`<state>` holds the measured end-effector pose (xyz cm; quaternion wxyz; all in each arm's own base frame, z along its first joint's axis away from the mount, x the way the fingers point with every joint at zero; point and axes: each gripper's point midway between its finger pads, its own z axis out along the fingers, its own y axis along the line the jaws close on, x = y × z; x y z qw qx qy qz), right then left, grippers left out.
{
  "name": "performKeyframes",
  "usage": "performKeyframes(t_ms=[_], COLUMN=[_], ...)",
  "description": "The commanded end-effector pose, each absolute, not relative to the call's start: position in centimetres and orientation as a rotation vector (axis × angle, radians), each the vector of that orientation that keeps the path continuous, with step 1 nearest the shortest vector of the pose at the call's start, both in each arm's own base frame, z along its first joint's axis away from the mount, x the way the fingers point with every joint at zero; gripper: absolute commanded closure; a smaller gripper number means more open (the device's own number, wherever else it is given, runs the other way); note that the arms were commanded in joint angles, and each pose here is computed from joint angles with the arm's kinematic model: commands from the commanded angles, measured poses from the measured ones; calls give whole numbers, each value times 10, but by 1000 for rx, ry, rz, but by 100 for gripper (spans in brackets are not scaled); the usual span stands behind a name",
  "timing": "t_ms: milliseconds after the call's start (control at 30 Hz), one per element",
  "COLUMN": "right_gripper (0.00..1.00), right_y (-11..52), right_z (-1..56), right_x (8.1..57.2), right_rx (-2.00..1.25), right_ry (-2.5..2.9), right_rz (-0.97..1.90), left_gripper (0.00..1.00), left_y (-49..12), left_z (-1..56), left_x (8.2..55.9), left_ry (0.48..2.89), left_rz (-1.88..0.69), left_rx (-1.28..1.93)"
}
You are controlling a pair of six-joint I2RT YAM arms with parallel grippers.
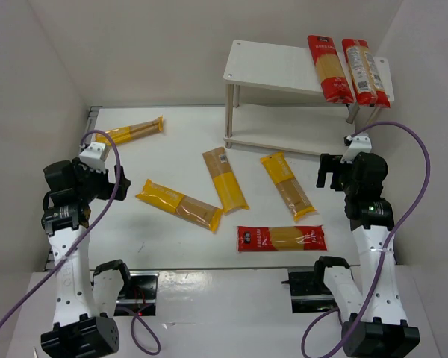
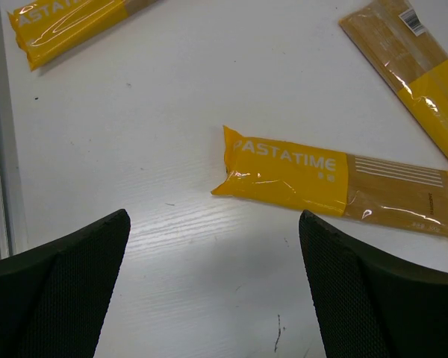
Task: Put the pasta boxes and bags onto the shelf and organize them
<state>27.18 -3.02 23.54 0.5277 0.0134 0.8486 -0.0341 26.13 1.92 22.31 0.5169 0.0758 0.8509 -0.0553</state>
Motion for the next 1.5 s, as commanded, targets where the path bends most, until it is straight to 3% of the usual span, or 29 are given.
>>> performKeyframes(t_ms=[0,267,467,567,733,1000,1267,1467], right_gripper=[0,0,0,0,0,0,0,0], right_y=[-29,-15,37,77,93,132,153,152], right_z=[248,244,239,212,175,107,48,19], right_x=[277,276,274,269,262,193,162,180], right_rx=[-1,-82,-464,-831,-1135,-1731,-2079,-2132], right_ry=[1974,1998,2057,2123,2129,2108,2159,2214], right_rz=[-79,-10,254,373,319,502,547,458], left_gripper=[1,1,1,1,1,1,1,1], left_y=[19,20,25,25,23,14,19,26], left_z=[232,234,236,240,245,251,249,245], left_x=[262,261,261,261,259,254,258,259], left_ry=[2005,1999,1993,1976,1955,1910,1913,1922], left_rz=[-127,-112,-84,-78,-72,-79,-52,-9], left_rx=[184,180,143,148,169,255,251,236])
